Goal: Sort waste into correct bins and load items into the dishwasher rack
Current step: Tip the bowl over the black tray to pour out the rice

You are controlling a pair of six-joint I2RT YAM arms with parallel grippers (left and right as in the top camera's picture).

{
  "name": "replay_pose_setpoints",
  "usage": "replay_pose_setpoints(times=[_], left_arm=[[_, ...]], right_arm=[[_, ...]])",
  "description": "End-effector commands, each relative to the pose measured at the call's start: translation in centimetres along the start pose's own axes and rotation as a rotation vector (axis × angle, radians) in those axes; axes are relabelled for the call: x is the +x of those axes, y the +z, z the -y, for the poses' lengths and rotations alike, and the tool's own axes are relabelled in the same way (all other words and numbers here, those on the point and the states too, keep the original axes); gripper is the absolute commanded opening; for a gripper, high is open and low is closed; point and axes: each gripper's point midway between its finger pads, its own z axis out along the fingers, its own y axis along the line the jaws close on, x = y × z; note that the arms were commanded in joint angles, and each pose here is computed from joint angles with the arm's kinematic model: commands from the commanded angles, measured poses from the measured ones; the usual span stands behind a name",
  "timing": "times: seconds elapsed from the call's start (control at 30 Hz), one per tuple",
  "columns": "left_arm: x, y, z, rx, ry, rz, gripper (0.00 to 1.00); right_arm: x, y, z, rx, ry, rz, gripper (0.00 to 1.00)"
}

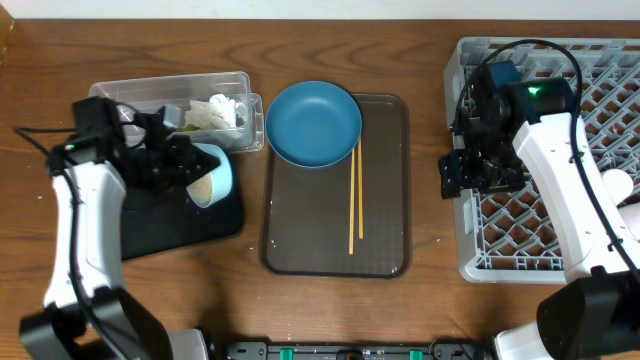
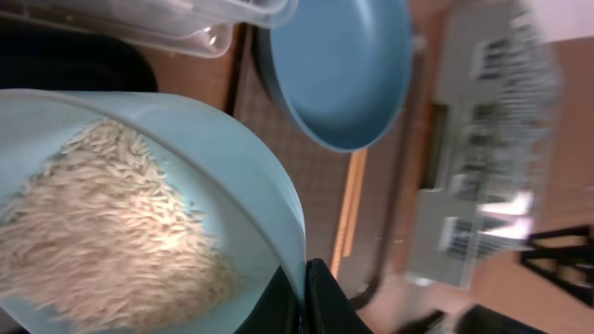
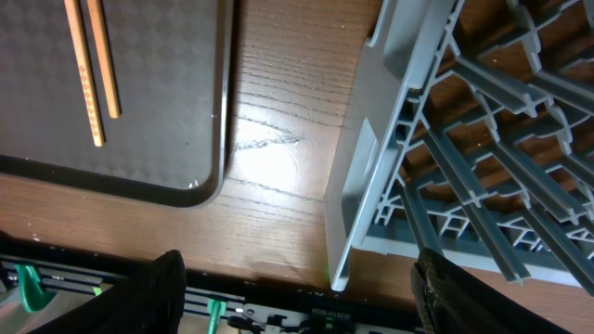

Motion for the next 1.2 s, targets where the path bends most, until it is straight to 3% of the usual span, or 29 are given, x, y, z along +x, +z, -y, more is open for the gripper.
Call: replay_pose_setpoints(times=[0.0, 0.3, 0.63, 0.87, 0.97, 1.03, 1.07, 1.13, 1.17], left_arm=[[-0.6, -0.2, 0.4, 0.202, -0.02, 0.002, 0.06], [-2.9, -0.6, -2.5, 0.474, -0.278, 0.025, 0.06], [-4.6, -3.5, -3.3, 0.679, -0.431, 0.107, 0.06], [-4.6, -4.4, -4.1, 0.683, -0.503, 0.118, 0.06], [-4.4, -3.9, -5.3, 0.617, -0.505, 0.116, 0.06], [-4.1, -4.4, -4.5, 0.659, -0.567, 0.099, 0.06], [-4.3, -4.8, -4.1, 0.688, -0.529, 0.121, 0.06], [-4.3, -4.2, -5.0, 0.627, -0.459, 0.134, 0.06], [-4.0, -3.7, -5.8, 0.574, -0.499, 0.11, 0.06]], right_arm=[[-0.1, -0.8, -0.1, 0.009, -0.011, 0.032, 0.77], [0.0, -0.8, -0.1, 0.009, -0.011, 0.029, 0.77], [0.0, -0.8, -0.1, 0.008, -0.01, 0.028, 0.77], [0.1, -0.8, -0.1, 0.009, -0.01, 0.023, 0.77], [0.1, -0.8, -0.1, 0.009, -0.01, 0.024, 0.77], [0.2, -0.8, -0.1, 0.009, -0.01, 0.022, 0.77], [0.2, -0.8, -0.1, 0.009, -0.01, 0.02, 0.77], [0.1, -0.8, -0.1, 0.009, -0.011, 0.023, 0.77], [0.1, -0.8, -0.1, 0.009, -0.013, 0.024, 0.77]])
